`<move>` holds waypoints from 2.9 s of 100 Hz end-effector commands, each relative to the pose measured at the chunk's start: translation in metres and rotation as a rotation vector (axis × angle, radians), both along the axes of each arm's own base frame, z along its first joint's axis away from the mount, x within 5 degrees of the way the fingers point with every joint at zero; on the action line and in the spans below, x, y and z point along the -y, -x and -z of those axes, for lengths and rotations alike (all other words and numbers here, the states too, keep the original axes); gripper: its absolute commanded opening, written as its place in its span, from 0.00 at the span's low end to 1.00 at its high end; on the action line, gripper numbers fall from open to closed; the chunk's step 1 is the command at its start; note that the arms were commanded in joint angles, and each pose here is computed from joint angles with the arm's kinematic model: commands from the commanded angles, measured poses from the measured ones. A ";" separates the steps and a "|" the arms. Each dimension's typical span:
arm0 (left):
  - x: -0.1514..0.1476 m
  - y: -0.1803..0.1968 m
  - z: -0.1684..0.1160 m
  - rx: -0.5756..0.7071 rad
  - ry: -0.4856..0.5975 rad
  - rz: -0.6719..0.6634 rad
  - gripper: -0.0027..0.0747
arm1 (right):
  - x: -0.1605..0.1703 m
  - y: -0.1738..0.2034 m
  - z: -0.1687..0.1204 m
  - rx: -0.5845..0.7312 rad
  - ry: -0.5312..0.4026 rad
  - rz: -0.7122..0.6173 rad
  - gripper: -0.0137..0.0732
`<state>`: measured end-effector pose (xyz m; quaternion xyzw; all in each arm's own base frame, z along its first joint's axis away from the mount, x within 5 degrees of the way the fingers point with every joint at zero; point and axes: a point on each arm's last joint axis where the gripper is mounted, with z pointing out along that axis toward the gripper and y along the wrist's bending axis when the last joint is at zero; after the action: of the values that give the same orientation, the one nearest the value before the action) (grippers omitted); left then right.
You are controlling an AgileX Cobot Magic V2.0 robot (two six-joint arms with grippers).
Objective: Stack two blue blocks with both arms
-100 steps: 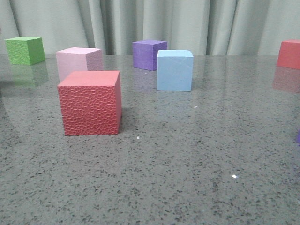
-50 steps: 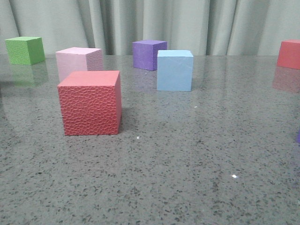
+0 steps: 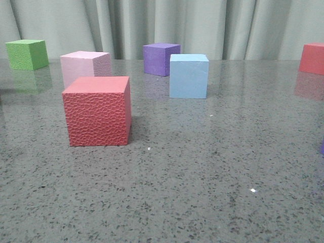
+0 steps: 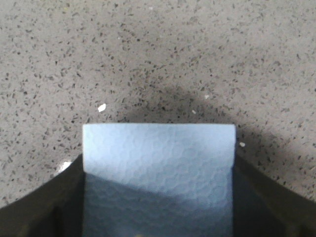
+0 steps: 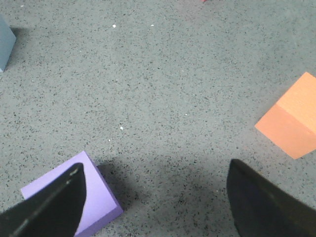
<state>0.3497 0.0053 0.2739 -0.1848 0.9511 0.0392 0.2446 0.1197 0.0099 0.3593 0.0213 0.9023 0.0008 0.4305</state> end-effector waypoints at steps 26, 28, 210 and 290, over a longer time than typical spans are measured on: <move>0.009 0.002 -0.061 0.053 -0.069 0.105 0.25 | 0.000 -0.002 -0.013 0.095 0.008 -0.013 0.82; 0.011 0.001 -0.065 0.056 -0.072 0.114 0.25 | 0.000 -0.002 -0.013 0.095 0.008 -0.013 0.82; 0.286 -0.008 -0.131 0.354 0.318 0.678 0.26 | -0.001 -0.002 -0.013 0.092 -0.009 -0.017 0.82; 0.290 -0.001 -0.129 0.322 0.282 0.694 0.25 | -0.001 -0.001 -0.012 0.088 -0.009 -0.016 0.82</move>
<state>0.3648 -0.2895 0.3640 0.1124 0.9266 -0.1778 0.3117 0.1196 0.0109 0.3591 0.0227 0.9030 0.0072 0.4290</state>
